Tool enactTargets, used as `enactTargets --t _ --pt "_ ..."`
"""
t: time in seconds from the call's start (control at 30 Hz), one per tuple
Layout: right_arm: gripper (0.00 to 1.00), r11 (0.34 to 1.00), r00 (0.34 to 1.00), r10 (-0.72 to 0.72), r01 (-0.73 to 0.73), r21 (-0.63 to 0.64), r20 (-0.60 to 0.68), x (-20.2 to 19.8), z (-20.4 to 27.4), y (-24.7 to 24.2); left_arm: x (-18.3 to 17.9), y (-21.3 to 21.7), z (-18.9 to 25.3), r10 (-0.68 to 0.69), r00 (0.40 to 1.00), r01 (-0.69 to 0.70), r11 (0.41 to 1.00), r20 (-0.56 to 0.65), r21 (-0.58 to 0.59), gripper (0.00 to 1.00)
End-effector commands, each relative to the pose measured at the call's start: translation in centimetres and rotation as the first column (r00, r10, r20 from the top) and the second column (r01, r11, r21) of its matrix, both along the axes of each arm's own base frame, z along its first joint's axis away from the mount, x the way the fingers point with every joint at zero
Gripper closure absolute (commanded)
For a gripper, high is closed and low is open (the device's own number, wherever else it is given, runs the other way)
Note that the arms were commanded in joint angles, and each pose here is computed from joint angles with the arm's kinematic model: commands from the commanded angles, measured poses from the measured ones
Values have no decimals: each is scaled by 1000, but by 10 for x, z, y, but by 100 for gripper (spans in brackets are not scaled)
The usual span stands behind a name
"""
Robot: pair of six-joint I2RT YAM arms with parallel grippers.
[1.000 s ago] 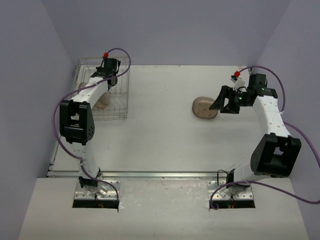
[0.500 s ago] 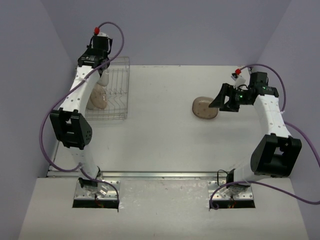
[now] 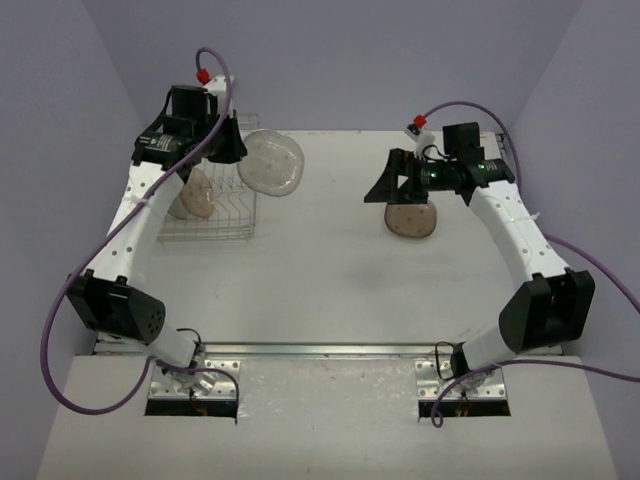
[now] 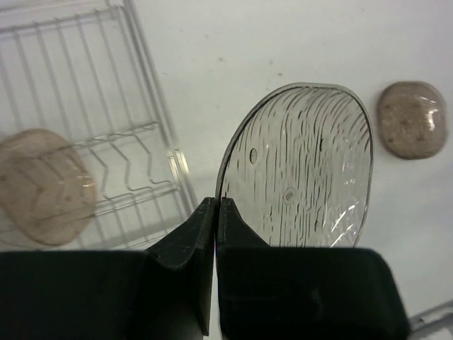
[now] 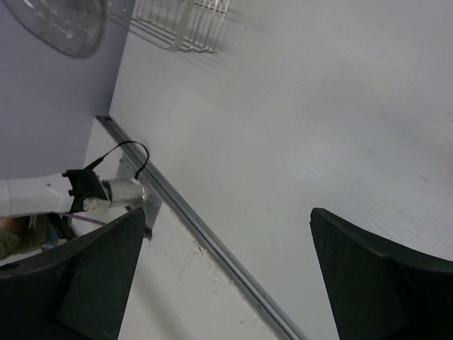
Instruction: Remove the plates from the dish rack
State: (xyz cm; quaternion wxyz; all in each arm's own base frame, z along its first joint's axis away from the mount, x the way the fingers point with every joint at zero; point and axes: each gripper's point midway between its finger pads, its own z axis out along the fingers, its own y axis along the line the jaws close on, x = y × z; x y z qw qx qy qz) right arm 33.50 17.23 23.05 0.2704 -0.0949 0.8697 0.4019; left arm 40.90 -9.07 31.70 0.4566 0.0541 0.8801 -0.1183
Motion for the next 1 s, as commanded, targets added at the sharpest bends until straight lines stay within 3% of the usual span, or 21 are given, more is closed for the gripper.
enactTargets --t 0.0,0.1,0.23,0.5,0.63,0.87,0.97 --pt "1 999 990 -9 1 54 138 33 54 46 -11 -47 -7 -127 991 114 961 -36 -253 100" --pt "1 997 991 -10 0 73 135 42 53 66 -12 -45 -19 -97 994 78 961 -56 -266 100" --pt "7 990 999 -12 16 143 -34 47 18 97 -16 -44 -32 -79 993 53 959 -83 -277 100" --pt "15 991 986 59 -38 131 -158 32 -21 137 -24 -41 -41 -57 994 28 961 -98 -274 100" --pt "28 991 978 57 -31 133 -199 27 -28 144 -23 -42 -44 -53 993 21 959 -105 -282 100" --pt "64 992 968 35 -2 130 -250 29 -38 147 -21 -43 -53 -54 990 15 957 -127 -289 100" --pt "72 991 964 30 6 131 -265 31 -41 149 -22 -45 -53 -63 990 24 955 -124 -295 100"
